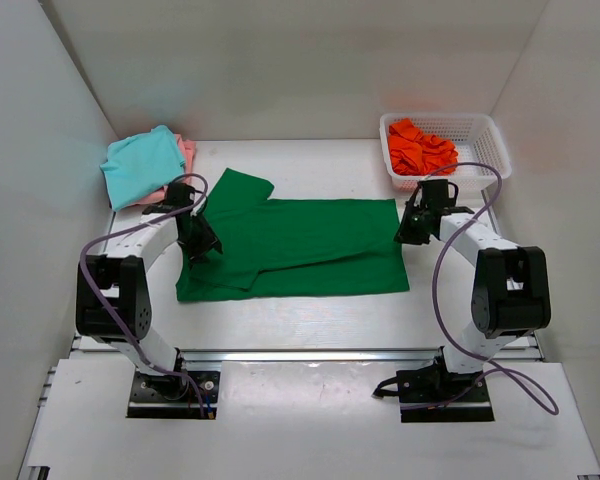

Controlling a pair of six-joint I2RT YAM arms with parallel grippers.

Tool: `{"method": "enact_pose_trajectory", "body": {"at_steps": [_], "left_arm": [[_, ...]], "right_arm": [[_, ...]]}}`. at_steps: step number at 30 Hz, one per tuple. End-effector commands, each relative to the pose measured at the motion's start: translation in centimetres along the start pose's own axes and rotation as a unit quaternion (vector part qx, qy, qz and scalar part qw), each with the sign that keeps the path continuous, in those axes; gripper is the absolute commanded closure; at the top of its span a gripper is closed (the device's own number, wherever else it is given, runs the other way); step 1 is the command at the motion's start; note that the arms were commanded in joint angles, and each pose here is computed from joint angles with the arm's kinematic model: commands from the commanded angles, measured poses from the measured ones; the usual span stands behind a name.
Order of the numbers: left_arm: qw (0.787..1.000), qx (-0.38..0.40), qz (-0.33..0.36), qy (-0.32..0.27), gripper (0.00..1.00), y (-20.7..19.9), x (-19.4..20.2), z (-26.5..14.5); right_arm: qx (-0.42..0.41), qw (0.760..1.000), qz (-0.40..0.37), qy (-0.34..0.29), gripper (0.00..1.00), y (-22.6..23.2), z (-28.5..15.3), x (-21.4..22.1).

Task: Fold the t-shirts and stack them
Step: Fold the flattened tshirt in 1/3 of the way

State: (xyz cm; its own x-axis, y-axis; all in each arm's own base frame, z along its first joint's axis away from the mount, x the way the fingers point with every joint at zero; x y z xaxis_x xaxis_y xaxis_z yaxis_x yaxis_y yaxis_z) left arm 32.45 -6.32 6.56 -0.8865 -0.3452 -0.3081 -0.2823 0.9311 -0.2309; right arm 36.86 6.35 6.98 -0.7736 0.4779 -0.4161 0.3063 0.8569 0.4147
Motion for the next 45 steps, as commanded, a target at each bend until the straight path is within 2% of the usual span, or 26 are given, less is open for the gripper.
{"method": "enact_pose_trajectory", "body": {"at_steps": [1, 4, 9, 16, 23, 28, 33, 37, 45], "left_arm": [[0.999, -0.032, 0.001, -0.020, 0.47, 1.8, 0.3, -1.6], [0.999, -0.037, -0.007, -0.014, 0.46, 2.6, 1.0, -1.3], [0.999, -0.046, -0.011, -0.014, 0.44, 3.3, 1.3, -1.2], [0.997, -0.071, -0.017, -0.024, 0.42, 4.5, 0.5, -1.6], [0.997, -0.069, -0.021, -0.024, 0.40, 4.4, 0.0, -1.1], [0.997, -0.073, -0.022, -0.022, 0.40, 4.5, -0.5, -0.8], [0.996, -0.082, -0.035, -0.030, 0.40, 5.5, -1.4, -0.9], [0.995, -0.094, -0.033, -0.019, 0.40, 6.2, -1.1, -0.5], [0.995, -0.089, -0.037, -0.024, 0.38, 6.1, -1.5, 0.3]], "right_arm": [[-0.012, 0.999, -0.026, -0.021, 0.88, 0.5, -0.5, -0.7], [-0.007, 1.000, -0.023, -0.016, 0.81, 0.2, -0.2, -0.1], [0.000, 1.000, -0.022, -0.007, 0.73, -0.6, 0.3, 0.8], [0.004, 1.000, -0.016, -0.009, 0.72, -0.8, 0.8, 0.7], [0.023, 1.000, -0.008, -0.015, 0.63, -1.4, 1.1, 0.1], [0.028, 1.000, -0.009, -0.009, 0.62, -1.7, 1.6, 0.3], [0.029, 1.000, -0.009, -0.004, 0.75, -1.6, 2.2, 0.0], [0.023, 1.000, -0.011, -0.008, 0.99, -1.2, 2.1, -0.4], [0.023, 1.000, -0.009, -0.009, 1.00, -1.3, 1.6, -0.5]]}}
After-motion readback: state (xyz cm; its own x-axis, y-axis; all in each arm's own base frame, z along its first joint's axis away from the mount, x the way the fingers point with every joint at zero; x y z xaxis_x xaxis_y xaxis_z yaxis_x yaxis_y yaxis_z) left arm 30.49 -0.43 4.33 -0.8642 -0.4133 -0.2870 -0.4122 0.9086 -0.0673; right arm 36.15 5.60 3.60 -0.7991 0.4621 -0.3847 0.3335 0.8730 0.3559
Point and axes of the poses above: each gripper's point midway between its finger pads, its own z axis out along the fingers, its own y axis along the line the jaws close on, x = y × z, the point moved 1 cm from there along -z, back along the fingers, and after that the axes turned 13 degrees about z, right-handed, at the moved point
